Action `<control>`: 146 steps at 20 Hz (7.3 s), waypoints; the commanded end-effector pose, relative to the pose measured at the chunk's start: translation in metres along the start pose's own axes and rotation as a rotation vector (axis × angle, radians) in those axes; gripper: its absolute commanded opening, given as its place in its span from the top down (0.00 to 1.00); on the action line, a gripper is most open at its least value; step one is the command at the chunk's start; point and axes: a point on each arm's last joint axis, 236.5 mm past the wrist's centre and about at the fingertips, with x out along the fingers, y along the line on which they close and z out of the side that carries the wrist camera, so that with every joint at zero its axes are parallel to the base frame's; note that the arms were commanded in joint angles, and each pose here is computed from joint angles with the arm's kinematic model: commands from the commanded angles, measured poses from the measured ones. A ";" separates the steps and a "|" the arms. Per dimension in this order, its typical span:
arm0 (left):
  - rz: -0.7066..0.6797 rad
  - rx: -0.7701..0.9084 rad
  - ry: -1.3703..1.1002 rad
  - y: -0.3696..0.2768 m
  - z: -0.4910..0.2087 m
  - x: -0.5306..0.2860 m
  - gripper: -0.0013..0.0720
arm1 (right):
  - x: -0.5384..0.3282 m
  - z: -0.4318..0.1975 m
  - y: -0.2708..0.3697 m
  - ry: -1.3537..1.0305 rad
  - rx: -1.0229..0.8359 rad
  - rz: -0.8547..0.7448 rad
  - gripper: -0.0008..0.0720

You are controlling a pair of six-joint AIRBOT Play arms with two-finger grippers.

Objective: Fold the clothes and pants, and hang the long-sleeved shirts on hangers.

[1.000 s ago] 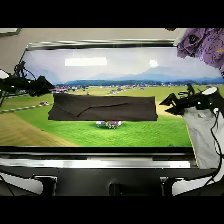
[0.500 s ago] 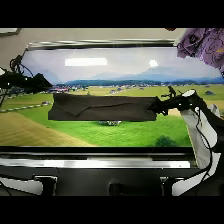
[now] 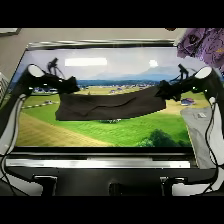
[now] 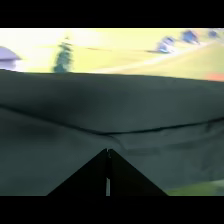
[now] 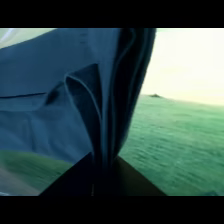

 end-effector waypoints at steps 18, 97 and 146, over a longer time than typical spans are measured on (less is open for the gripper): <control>-0.544 -0.261 0.199 -0.280 -0.186 0.210 0.96 | -0.137 -0.004 0.015 -0.162 0.024 -0.237 0.93; 0.066 -0.100 -0.260 0.043 0.065 -0.181 0.95 | 0.082 0.050 0.061 -0.115 -0.005 0.371 0.94; 0.072 -0.085 -0.202 0.043 0.052 -0.178 0.95 | -0.264 -0.036 -0.182 -0.458 0.594 -0.692 0.94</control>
